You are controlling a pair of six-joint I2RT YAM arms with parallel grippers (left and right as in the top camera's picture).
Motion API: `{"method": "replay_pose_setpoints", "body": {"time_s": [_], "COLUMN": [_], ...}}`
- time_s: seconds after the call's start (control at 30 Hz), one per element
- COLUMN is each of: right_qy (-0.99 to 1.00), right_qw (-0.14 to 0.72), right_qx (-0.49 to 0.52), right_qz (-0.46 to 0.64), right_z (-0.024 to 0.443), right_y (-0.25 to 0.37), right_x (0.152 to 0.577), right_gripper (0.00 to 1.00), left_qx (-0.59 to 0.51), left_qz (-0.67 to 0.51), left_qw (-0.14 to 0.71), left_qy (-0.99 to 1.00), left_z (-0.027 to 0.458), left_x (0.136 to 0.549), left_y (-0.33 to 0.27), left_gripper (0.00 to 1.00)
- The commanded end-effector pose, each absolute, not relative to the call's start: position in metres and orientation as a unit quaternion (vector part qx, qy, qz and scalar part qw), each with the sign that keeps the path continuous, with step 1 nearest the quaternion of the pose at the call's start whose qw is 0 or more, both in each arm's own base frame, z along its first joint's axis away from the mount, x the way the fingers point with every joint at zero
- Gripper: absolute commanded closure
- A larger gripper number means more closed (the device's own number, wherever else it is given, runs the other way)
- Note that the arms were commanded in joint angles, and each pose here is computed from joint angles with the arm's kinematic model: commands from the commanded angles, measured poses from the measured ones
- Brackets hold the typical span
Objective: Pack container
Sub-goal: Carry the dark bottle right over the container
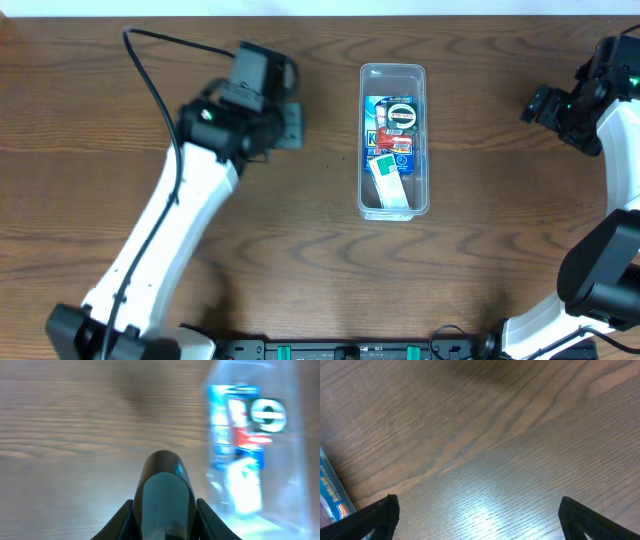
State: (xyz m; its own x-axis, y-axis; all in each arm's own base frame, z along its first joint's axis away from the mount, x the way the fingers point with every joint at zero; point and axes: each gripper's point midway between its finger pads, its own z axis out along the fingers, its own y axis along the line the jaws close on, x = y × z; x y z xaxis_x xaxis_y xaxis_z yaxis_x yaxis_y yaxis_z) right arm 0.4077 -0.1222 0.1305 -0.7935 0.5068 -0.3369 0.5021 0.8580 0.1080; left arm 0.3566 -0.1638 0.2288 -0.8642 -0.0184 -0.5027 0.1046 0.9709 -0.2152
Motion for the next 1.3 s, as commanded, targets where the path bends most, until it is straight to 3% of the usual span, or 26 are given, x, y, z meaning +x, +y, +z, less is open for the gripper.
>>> {"method": "replay_pose_setpoints", "body": {"time_s": [0.0, 0.6, 1.27], "right_qy": [0.946, 0.946, 0.946], "right_qw": [0.178, 0.178, 0.178], "right_qx": [0.270, 0.270, 0.270], "right_qz": [0.004, 0.004, 0.004], "right_z": [0.129, 0.129, 0.129], "right_y": [-0.123, -0.123, -0.123], "right_x": [0.407, 0.407, 0.407], "right_gripper": [0.01, 0.01, 0.01], "left_qx": [0.002, 0.072, 0.059], "left_qz": [-0.150, -0.222, -0.207], "left_qw": [0.260, 0.252, 0.214], "left_qy": [0.954, 0.939, 0.953], "left_z": [0.240, 0.224, 0.144], "left_x": [0.341, 0.312, 0.331], "left_y": [-0.191, -0.312, -0.356], "left_gripper": [0.71, 0.71, 0.70]}}
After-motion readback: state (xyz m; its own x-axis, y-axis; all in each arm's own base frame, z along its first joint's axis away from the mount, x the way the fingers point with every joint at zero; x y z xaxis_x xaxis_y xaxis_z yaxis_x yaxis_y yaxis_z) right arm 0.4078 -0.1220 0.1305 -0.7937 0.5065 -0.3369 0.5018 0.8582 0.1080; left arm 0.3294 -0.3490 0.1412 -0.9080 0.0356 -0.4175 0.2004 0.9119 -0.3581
